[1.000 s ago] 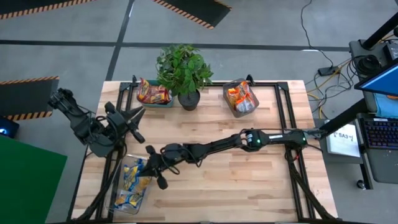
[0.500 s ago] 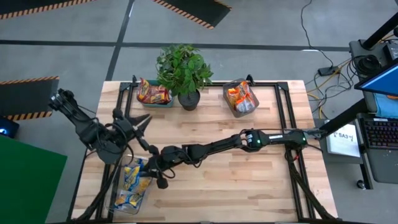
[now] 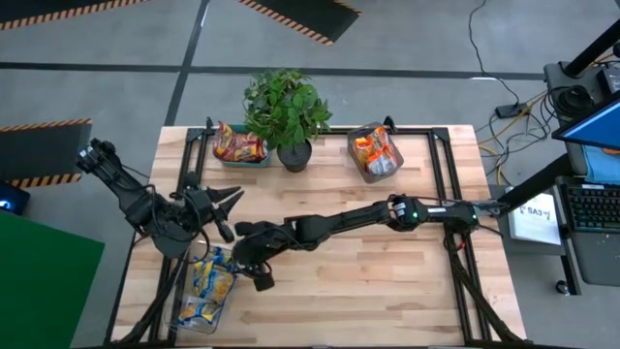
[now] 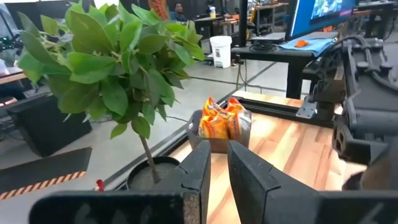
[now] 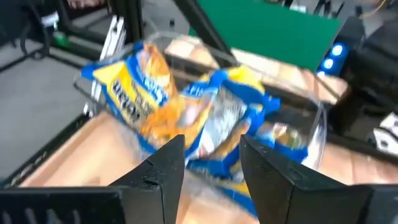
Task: Sort Maruchan noodles
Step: Put the blue noodle pack into the transparent bin
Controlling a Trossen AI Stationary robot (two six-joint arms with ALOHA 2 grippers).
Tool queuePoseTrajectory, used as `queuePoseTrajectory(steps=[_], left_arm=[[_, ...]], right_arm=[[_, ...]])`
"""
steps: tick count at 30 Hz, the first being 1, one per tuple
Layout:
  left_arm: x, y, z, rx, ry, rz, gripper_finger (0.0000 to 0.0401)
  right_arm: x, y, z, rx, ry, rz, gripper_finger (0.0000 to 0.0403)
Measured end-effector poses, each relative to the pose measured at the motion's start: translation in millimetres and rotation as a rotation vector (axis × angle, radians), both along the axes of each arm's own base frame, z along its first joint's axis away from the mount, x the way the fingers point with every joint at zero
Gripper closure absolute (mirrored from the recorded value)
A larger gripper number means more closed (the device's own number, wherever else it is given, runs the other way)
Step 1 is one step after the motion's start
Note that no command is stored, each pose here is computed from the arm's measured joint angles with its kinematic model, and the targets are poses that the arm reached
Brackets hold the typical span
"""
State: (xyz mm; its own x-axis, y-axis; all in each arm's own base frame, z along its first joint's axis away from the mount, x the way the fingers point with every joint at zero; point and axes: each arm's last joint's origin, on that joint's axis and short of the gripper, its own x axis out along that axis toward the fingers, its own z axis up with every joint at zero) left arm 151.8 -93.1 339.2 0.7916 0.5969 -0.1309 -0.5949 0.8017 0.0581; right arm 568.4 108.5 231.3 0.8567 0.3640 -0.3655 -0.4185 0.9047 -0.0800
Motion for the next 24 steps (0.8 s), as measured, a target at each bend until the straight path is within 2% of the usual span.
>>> queuePoseTrajectory(steps=[7, 18, 24], left_arm=[[0.2, -0.2, -0.1, -0.007, -0.001, -0.004, 0.0362], [4.6, -5.9, -4.6, -0.068, 0.056, -0.129, 0.0362], [8.7, -9.8, -8.6, -0.076, 0.077, -0.15, 0.0362]], right_arm=[[-17.0, 9.3, 10.6, -0.069, 0.122, 0.044, 0.0257], [-44.6, 19.1, 12.5, -0.153, 0.359, 0.1, 0.0263], [-62.3, 22.7, 15.6, -0.181, 0.485, 0.121, 0.0268]])
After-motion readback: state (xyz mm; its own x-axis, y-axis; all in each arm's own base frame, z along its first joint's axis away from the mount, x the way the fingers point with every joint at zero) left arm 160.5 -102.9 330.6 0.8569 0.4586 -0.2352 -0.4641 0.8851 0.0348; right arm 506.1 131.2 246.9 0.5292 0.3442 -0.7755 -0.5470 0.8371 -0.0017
